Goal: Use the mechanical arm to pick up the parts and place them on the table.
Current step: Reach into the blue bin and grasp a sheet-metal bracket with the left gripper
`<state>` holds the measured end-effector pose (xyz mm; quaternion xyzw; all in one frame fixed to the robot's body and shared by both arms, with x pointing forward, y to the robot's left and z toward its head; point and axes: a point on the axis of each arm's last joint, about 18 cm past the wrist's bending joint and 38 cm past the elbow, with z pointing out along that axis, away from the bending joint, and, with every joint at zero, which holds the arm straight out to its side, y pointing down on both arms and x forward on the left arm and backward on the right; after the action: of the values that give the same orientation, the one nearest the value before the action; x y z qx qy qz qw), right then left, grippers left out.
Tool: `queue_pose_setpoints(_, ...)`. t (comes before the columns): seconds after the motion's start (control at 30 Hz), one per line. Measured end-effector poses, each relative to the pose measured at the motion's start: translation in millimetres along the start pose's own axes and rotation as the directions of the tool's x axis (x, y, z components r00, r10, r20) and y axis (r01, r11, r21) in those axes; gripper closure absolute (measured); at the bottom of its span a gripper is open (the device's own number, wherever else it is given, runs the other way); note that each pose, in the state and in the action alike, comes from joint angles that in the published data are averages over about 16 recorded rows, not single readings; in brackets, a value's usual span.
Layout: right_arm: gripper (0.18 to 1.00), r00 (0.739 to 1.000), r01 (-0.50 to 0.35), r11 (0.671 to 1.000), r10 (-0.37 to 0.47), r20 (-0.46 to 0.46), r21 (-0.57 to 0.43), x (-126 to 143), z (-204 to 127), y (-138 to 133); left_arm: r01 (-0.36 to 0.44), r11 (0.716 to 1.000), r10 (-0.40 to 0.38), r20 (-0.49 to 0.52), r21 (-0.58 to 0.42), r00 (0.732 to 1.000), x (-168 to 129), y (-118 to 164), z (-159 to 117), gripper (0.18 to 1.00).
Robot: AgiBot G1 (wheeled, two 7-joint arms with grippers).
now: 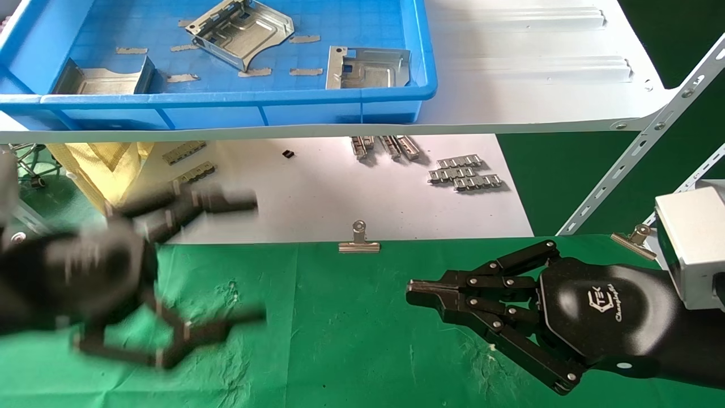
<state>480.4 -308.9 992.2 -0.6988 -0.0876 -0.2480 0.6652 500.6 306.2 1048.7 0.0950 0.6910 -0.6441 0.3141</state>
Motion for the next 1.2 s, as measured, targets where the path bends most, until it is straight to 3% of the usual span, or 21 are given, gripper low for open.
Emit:
queue_pose_setpoints(0.13,0.972,1.0,0.0,1.0,0.0,0.0,0.0,0,0,0,-0.036,0.999,0.037,0.101,-0.015,0.994,-47,-20,6,0.184)
queue_pose_setpoints(0.27,0.984,1.0,0.0,1.0,0.0,0.0,0.0,0,0,0,-0.048,0.998,0.055,0.242,-0.035,0.969,-105,-42,17,0.184)
queue_pose_setpoints(0.43,0.987,1.0,0.0,1.0,0.0,0.0,0.0,0,0,0,-0.021,0.997,0.053,0.421,-0.08,0.905,-173,-61,33,0.184)
queue_pose_setpoints(0.6,0.987,1.0,0.0,1.0,0.0,0.0,0.0,0,0,0,0.035,0.988,0.058,0.56,-0.154,0.826,-219,-65,44,0.184)
queue_pose_setpoints(0.7,0.987,1.0,0.0,1.0,0.0,0.0,0.0,0,0,0,0.068,0.978,0.069,0.613,-0.198,0.787,-235,-62,48,0.184)
queue_pose_setpoints(0.83,0.987,1.0,0.0,1.0,0.0,0.0,0.0,0,0,0,0.108,0.962,0.083,0.647,-0.249,0.758,-244,-57,51,0.187)
queue_pose_setpoints(1.2,0.987,1.0,0.0,1.0,0.0,0.0,0.0,0,0,0,0.174,0.936,0.076,0.656,-0.308,0.751,-245,-43,51,0.232)
